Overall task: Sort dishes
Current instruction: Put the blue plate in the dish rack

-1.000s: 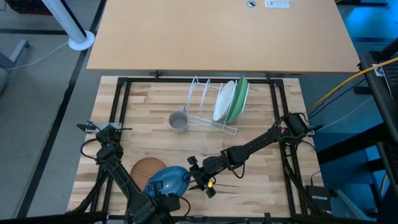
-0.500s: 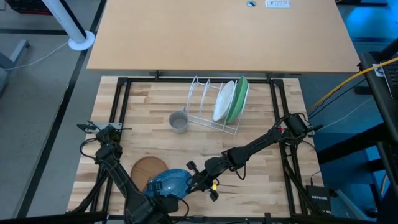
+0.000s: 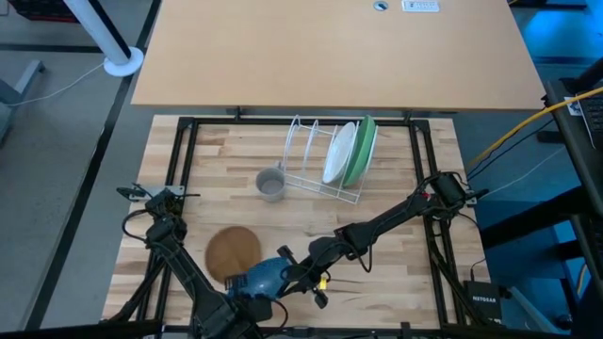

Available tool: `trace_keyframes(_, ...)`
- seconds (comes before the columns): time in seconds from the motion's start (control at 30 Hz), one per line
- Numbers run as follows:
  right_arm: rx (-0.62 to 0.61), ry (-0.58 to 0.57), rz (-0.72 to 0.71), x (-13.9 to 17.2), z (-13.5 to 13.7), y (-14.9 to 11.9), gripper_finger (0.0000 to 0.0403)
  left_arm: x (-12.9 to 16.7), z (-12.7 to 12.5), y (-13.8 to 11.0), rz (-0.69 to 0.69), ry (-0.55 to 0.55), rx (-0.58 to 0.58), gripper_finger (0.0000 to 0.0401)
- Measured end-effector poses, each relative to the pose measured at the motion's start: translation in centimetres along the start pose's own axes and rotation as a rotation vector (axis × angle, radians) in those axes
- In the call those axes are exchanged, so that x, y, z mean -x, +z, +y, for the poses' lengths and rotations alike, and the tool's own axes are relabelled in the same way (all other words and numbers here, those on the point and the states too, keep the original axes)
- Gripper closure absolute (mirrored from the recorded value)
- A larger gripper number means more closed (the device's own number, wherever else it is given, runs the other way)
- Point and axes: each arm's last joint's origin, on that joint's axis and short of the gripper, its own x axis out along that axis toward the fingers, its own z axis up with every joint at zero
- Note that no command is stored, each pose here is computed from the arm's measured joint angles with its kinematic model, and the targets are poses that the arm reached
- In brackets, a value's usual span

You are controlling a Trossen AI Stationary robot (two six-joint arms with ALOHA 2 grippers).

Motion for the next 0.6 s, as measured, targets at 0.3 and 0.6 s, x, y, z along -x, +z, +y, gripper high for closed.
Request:
trace_keyframes(0.3,-0.002,-0.023,-0.007,0.0,-0.3,0.4,0.0382,-0.3,0.6,1.0,-0.005,0.004,0.044,0.0339)
trace_keyframes(0.6,-0.001,-0.023,-0.003,0.0,-0.3,0.4,0.0382,-0.7,1.4,2.4,-0.007,0.005,0.045,0.0338)
